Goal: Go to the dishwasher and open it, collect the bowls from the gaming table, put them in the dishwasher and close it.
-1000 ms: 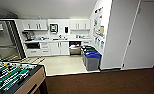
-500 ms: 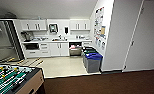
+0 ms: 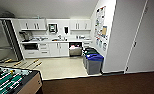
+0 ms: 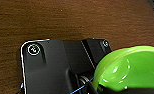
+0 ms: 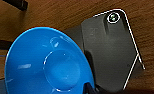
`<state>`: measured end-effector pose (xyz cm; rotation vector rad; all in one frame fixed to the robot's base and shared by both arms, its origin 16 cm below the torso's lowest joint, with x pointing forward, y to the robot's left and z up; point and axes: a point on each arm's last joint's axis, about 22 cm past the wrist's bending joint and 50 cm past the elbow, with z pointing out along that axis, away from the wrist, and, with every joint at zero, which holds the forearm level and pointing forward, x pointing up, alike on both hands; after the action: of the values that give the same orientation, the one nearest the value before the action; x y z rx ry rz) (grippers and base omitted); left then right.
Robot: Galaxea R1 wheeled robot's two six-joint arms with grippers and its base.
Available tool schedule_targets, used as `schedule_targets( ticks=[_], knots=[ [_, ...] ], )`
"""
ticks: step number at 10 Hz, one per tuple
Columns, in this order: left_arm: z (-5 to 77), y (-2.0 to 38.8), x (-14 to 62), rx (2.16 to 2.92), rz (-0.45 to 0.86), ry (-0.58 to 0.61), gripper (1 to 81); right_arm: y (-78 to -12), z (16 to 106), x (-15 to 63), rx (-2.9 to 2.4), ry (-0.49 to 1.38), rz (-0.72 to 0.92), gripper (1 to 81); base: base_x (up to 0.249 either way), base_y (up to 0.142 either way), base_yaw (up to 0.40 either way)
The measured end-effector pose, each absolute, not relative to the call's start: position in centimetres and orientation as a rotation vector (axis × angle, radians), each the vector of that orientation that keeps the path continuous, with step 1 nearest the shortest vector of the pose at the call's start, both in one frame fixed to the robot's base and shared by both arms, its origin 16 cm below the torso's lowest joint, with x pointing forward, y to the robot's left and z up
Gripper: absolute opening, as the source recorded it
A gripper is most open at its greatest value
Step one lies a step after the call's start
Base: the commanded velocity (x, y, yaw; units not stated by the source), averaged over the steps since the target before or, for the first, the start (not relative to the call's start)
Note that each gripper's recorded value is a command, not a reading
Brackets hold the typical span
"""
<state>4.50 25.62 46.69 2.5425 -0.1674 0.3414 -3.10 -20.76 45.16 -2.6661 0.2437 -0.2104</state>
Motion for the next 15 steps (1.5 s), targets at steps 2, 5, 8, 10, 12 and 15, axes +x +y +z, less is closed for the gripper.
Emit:
schedule_targets(
  ticks=[2, 5, 8, 10, 12, 15],
  knots=[
    [46.67, 25.79, 4.34, 2.546, 0.339, -0.167, 1.0, -20.79, 45.16, -3.11, -2.666, 0.244, -0.212, 1.0, 0.169, 0.0, 0.0],
    [46.67, 25.71, 4.3, 2.544, 0.339, -0.167, 1.0, -20.76, 45.16, -3.08, -2.666, 0.243, -0.212, 1.0, 0.171, 0.0, 0.0],
    [46.67, 25.9, 4.35, 2.547, 0.339, -0.167, 1.0, -20.76, 45.16, -3.07, -2.666, 0.244, -0.211, 1.0, 0.174, 0.0, 0.0],
    [46.66, 25.91, 4.3, 2.547, 0.338, -0.168, 1.0, -20.78, 45.15, -3.08, -2.666, 0.243, -0.212, 1.0, 0.174, 0.0, 0.0],
    [46.67, 25.82, 4.35, 2.546, 0.339, -0.167, 1.0, -20.78, 45.15, -3.11, -2.667, 0.244, -0.21, 1.0, 0.174, 0.0, 0.0],
    [46.67, 25.73, 4.34, 2.545, 0.338, -0.166, 1.0, -20.8, 45.14, -3.04, -2.667, 0.244, -0.212, 1.0, 0.174, 0.0, 0.0]
  ],
)
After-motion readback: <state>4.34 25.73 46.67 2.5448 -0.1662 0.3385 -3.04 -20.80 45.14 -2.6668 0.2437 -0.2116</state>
